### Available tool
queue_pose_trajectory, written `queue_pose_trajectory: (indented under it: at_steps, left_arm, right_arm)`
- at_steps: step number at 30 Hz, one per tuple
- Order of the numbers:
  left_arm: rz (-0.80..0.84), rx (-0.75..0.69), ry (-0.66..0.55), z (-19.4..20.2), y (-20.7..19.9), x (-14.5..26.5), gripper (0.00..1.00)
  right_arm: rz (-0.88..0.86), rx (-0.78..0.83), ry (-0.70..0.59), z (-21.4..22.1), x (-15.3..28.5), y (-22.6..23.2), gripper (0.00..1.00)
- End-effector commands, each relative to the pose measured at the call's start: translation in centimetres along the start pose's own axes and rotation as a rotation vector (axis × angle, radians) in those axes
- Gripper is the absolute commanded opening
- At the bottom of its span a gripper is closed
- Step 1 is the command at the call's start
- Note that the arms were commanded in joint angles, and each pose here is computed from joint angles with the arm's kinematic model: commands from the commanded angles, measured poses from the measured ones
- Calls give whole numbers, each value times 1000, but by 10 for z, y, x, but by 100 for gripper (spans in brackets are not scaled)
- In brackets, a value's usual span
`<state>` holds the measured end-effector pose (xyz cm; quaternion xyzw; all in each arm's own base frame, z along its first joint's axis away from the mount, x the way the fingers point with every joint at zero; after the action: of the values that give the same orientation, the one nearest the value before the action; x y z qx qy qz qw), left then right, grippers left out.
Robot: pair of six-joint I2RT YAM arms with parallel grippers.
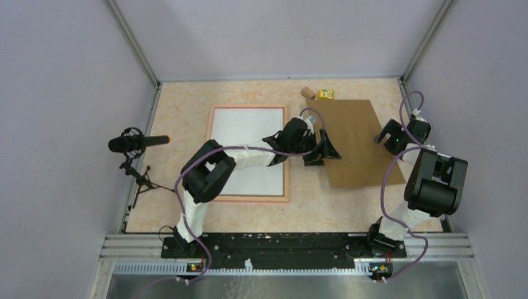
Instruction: Put the photo into the frame
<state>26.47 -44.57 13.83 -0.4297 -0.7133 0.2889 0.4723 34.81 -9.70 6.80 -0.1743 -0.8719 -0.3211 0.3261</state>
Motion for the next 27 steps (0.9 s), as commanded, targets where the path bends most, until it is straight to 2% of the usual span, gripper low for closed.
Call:
queue_pose_trajectory:
  at_steps: [1, 10, 13, 17, 27]
  left_arm:
    - [221, -120, -161, -37, -83, 31, 85]
    - [130, -97, -234, -41, -73, 39, 63]
    - [104, -81, -230, -40, -67, 36, 49]
    - [50, -55, -233, -38, -55, 32, 37]
    - [-32, -39, -271, -43, -38, 23, 21]
  right_arm:
    - [-37, -113, 330, 76, 12, -4, 90]
    - [-47, -122, 346, 80, 7, -4, 89]
    - [-53, -123, 346, 80, 7, -4, 89]
    - [-53, -124, 347, 81, 6, -4, 89]
    - [-64, -127, 352, 82, 5, -3, 89]
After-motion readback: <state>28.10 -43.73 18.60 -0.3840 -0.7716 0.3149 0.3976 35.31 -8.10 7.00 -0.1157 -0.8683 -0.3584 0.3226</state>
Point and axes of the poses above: each gripper's point midway between its finger pads, its own x axis back along the fingers, its own y axis along the line the jaws close on, z = x × y, the point moved 5 cm from there along x, back along the fingers, and after that the axes turned 10 degrees about -x, right-handed, at the moved point
